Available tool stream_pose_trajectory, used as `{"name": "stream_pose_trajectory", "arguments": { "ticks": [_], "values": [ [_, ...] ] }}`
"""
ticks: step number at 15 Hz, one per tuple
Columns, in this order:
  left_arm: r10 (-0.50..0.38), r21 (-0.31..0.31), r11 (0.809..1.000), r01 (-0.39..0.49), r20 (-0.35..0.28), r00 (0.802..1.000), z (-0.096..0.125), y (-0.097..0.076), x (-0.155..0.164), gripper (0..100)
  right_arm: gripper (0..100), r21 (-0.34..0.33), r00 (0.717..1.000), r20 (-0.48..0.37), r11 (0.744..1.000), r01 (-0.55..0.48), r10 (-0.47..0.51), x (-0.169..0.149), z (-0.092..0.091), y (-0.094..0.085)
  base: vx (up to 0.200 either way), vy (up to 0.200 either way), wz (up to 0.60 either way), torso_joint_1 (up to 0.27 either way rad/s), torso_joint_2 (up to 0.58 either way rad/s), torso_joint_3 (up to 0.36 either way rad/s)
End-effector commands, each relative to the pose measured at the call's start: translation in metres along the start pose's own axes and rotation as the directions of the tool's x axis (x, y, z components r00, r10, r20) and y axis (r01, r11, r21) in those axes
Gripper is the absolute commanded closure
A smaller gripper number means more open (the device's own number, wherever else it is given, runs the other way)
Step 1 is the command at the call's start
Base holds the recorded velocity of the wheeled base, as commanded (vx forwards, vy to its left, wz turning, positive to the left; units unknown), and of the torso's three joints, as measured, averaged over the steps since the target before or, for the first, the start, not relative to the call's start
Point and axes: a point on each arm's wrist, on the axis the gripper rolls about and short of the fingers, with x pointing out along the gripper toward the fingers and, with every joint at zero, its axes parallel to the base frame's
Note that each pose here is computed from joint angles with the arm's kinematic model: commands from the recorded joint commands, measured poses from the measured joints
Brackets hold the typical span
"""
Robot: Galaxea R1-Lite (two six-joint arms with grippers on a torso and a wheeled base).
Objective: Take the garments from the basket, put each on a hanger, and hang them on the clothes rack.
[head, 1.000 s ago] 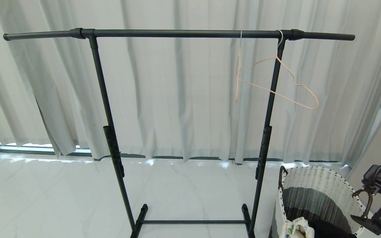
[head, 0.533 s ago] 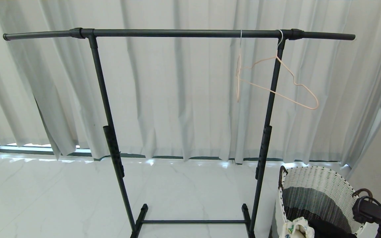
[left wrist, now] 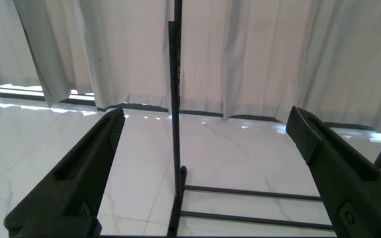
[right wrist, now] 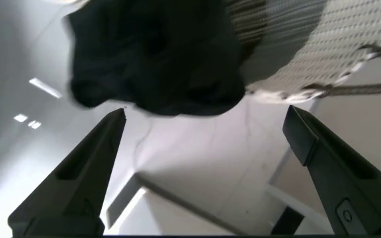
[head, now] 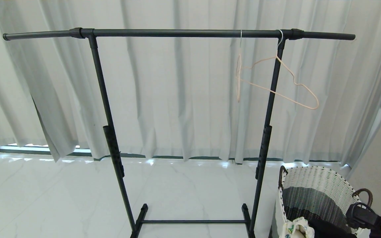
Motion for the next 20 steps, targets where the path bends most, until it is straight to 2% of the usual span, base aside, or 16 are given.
{"name": "stream_pose_trajectory", "arguments": {
  "ticks": [1, 4, 7, 10, 11, 15, 20],
  "values": [
    [0.000, 0.000, 1.000, 0.000, -0.002, 1.000, 0.000, 0.000, 0.000, 0, 0, -0.002, 1.000, -0.001, 1.000, -0.003, 0.003, 0.017, -0.002, -0.002, 0.000, 0.000, 0.00, 0.000, 0.00, 0.000],
    [0.000, 0.001, 1.000, 0.000, -0.002, 1.000, 0.000, 0.000, 0.000, 0, 0, -0.009, 0.999, 0.022, 0.999, 0.034, -0.034, 0.027, 0.000, -0.007, 0.000, 0.000, 0.00, 0.000, 0.00, 0.000],
    [0.000, -0.002, 1.000, 0.000, -0.002, 1.000, 0.000, 0.000, 0.000, 0, 0, -0.014, 0.999, 0.032, 0.999, 0.031, -0.030, 0.029, 0.003, -0.007, 0.000, 0.000, 0.00, 0.000, 0.00, 0.000],
    [0.007, -0.075, 0.997, -0.007, -0.002, 1.000, 0.000, 0.000, 0.000, 0, 0, -0.027, 0.997, 0.059, 0.999, 0.044, -0.043, 0.031, 0.009, -0.011, 0.000, 0.000, 0.00, 0.000, 0.00, 0.000],
    [0.007, -0.078, 0.997, -0.007, -0.002, 1.000, 0.000, 0.000, 0.000, 0, 100, -0.028, 0.997, 0.059, 0.999, 0.044, -0.042, 0.031, 0.010, -0.011, 0.000, 0.000, 0.00, 0.000, 0.00, 0.000],
    [0.007, -0.078, 0.997, -0.007, -0.002, 1.000, 0.000, 0.000, 0.000, 0, 100, -0.037, 0.995, 0.079, 0.997, 0.071, -0.068, 0.023, 0.014, -0.012, 0.000, 0.000, 0.00, 0.000, 0.00, 0.000],
    [0.007, -0.078, 0.997, -0.007, -0.002, 1.000, 0.000, 0.000, 0.000, 0, 100, -0.025, 0.986, 0.117, 0.992, 0.123, -0.120, -0.004, 0.015, -0.007, 0.000, 0.000, 0.00, 0.000, 0.00, 0.000]
  ]
}}
